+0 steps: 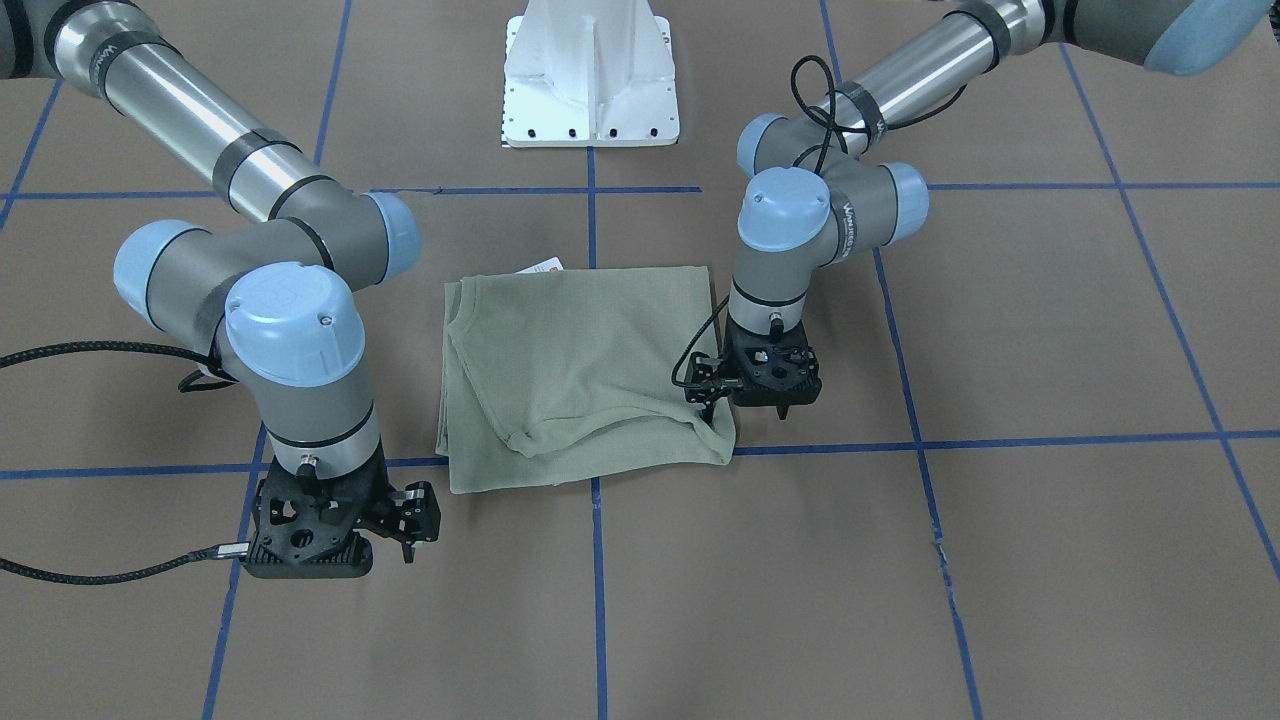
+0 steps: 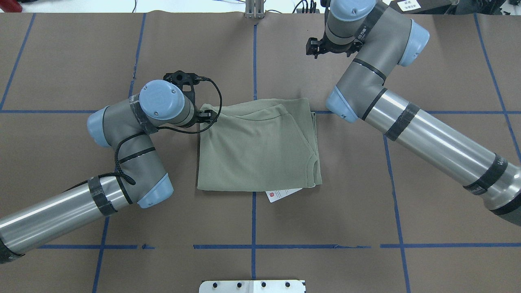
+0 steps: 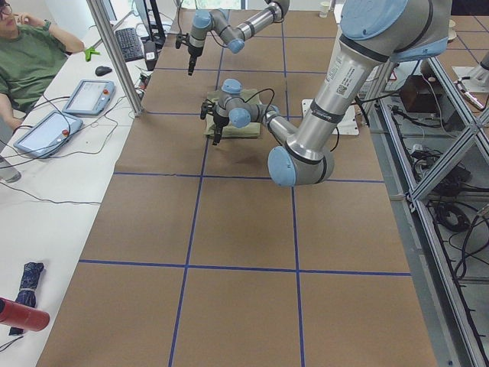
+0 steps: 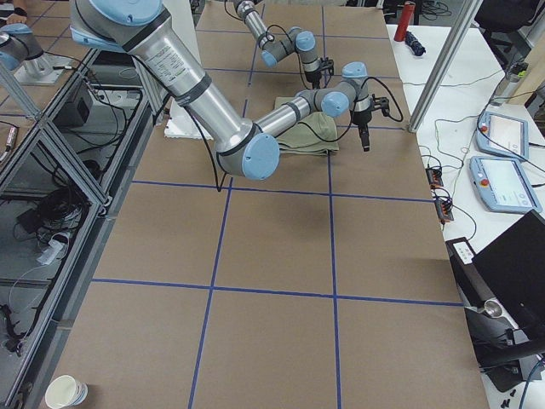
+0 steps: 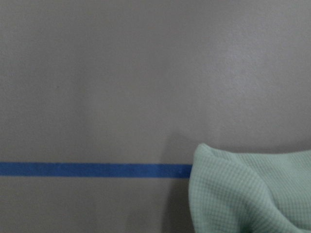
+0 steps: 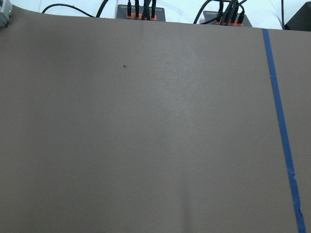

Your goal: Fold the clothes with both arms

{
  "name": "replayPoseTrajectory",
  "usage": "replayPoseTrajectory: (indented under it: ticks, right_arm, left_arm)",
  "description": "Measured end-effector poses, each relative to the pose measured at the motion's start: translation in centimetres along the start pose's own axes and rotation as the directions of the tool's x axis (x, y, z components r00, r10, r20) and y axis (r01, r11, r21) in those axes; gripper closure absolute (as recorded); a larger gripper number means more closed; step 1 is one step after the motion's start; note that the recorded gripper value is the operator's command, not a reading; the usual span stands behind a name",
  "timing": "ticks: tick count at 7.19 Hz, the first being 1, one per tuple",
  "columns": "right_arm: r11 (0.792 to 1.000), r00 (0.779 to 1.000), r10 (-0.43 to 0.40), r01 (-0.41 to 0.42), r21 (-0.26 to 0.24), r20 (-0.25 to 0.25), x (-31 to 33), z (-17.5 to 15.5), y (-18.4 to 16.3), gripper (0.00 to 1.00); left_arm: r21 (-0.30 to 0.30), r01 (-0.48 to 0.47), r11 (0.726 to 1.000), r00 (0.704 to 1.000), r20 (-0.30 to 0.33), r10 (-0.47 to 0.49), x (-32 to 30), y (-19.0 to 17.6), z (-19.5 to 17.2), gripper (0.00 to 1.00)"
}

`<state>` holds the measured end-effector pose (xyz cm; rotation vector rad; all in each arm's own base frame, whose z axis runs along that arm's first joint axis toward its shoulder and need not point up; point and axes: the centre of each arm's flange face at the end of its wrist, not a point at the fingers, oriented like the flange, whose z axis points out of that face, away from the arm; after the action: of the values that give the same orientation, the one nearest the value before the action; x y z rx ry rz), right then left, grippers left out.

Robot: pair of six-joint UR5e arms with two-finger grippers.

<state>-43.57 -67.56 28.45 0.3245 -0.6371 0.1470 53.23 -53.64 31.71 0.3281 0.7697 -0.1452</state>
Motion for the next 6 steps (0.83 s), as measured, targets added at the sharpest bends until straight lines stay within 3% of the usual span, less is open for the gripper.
replayPoseTrajectory:
  ticks: [2,3,4,6]
  right_arm:
    - [1.000,1.000,-0.008,0.009,-0.030,0.016,0.2,0.1,0.1,0.00]
    - [0.997,0.999,-0.027,0.030,-0.073,0.036,1.2,0.0,-0.3,0.00]
    - [0.987,0.996,-0.071,0.078,-0.140,0.055,3.8,-0.4,-1.6,0.00]
    - [0.941,0.974,-0.218,0.228,-0.251,0.067,13.1,-2.2,-5.5,0.00]
  left_arm:
    - [0.023,-0.023,0.999,1.000,0.003,0.023,-2.5,-4.1,-1.4,0.00]
    - [0.011,-0.039,0.999,0.999,-0.020,0.040,-4.1,-6.4,-3.0,0.00]
    - [-0.003,-0.077,0.997,0.996,-0.036,0.077,-6.4,-8.8,-5.5,0.00]
    - [-0.024,-0.245,0.969,0.969,0.023,0.246,-13.1,-13.0,-12.1,0.00]
